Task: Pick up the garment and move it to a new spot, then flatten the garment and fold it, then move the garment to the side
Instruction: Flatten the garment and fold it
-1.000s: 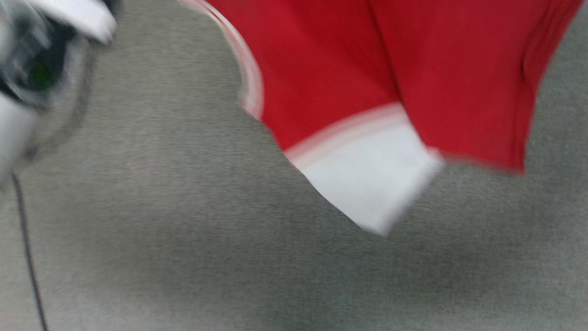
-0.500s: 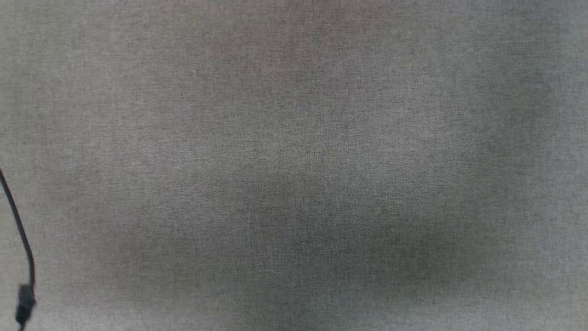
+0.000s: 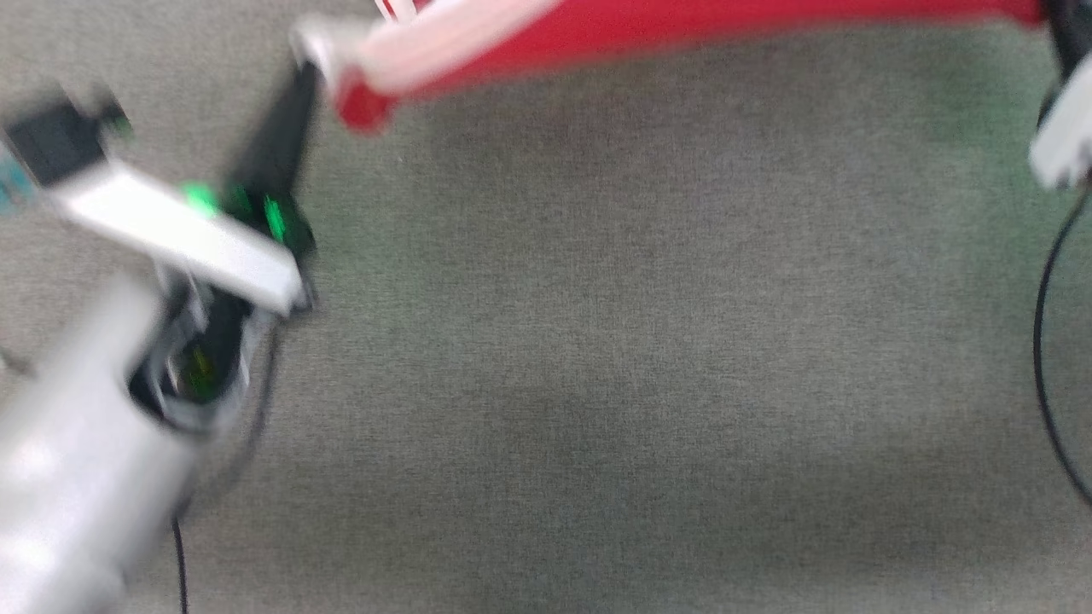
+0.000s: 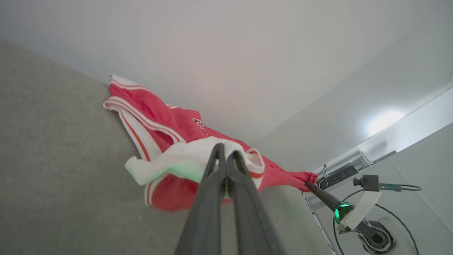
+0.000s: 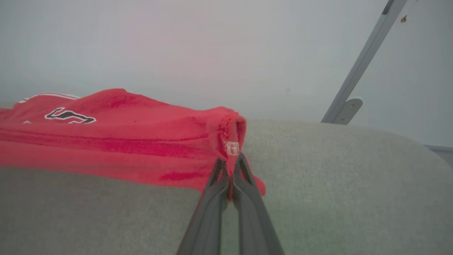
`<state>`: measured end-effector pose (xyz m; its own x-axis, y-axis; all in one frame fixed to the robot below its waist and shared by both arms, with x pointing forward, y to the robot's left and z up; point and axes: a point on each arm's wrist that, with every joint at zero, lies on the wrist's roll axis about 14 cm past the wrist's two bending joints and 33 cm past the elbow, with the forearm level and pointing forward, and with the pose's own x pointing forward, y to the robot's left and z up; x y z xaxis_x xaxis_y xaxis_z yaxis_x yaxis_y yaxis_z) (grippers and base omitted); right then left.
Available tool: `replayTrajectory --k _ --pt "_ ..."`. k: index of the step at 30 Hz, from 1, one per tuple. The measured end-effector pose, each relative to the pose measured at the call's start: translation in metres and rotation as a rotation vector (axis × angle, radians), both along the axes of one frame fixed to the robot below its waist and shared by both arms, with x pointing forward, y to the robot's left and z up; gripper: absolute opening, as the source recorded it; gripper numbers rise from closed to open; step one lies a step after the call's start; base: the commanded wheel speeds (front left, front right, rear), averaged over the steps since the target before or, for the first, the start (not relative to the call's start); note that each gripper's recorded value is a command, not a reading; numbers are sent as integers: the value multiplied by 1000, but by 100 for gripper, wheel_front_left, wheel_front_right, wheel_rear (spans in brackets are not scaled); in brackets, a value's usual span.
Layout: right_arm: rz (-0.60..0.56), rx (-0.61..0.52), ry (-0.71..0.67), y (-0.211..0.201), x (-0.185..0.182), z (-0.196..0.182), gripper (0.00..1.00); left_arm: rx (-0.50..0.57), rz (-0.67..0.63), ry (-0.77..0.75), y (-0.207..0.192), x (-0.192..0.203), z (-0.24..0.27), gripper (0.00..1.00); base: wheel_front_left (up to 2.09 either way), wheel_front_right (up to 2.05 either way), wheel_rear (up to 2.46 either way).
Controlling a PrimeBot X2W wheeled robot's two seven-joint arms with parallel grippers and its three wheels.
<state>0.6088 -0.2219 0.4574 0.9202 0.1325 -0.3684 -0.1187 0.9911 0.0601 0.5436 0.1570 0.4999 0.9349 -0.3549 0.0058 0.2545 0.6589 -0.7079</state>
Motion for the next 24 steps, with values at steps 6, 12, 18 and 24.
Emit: replayTrajectory --k 6,12,18,24 --pt "17 36 163 -12 -83 -37 0 -47 -71 113 -19 -81 -28 0 0 0 0" --pt "29 34 288 -18 -157 -45 0 -37 -156 164 -29 -143 -29 0 0 0 0" --pt "22 56 359 -13 -210 -41 0 -49 -175 236 -26 -189 -35 0 0 0 0" --pt "3 61 375 -10 -231 -29 0 -12 -200 246 -22 -205 -34 0 0 0 0"
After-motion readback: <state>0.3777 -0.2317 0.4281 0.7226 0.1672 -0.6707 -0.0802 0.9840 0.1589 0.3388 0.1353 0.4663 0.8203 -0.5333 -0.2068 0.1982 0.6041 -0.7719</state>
